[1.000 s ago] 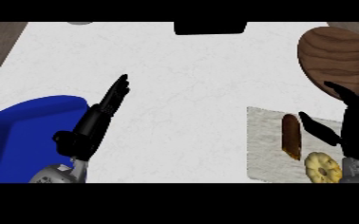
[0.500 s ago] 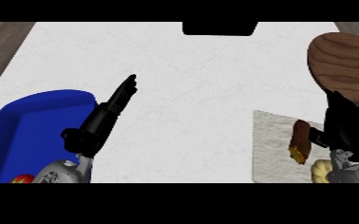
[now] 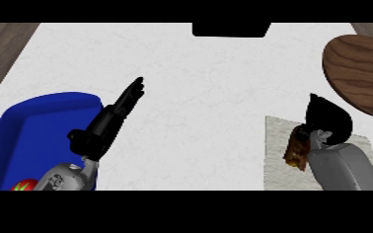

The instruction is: Pick the sweet potato from the placemat and place it in the bowl

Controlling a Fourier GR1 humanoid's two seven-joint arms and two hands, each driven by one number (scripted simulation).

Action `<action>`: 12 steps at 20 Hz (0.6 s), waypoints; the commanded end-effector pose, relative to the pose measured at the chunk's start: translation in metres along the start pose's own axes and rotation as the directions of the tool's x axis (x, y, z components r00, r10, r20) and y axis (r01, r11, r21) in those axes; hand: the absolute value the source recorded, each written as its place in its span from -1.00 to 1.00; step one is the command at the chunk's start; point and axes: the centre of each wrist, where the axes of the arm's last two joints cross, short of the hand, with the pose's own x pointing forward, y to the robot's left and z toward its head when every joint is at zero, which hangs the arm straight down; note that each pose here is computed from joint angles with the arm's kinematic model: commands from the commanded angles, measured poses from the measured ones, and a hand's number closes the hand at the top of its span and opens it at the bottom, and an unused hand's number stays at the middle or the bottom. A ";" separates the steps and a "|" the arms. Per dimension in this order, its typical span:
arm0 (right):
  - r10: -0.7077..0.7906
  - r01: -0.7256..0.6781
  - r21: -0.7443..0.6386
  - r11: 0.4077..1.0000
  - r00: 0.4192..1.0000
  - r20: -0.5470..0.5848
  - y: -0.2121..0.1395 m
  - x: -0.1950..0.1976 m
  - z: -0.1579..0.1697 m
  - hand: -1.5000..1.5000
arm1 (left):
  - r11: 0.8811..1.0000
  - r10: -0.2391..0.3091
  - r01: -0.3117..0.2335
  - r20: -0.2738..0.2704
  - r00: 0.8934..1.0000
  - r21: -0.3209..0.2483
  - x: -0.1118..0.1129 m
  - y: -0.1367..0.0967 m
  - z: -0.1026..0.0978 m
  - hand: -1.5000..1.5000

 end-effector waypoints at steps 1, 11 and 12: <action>0.151 -0.126 0.148 0.981 0.973 -0.177 -0.003 0.041 0.016 -1.00 | 1.000 0.004 -0.004 -0.003 1.000 0.002 -0.006 0.003 0.003 0.00; 0.175 -0.143 0.151 0.978 0.958 -0.227 -0.011 0.077 0.022 -1.00 | 1.000 0.016 -0.015 -0.007 1.000 0.016 -0.003 -0.014 0.002 0.00; 0.210 -0.176 0.160 0.971 0.952 -0.224 0.009 0.069 0.013 -1.00 | 1.000 0.001 -0.001 0.002 1.000 0.019 -0.010 0.010 -0.007 0.00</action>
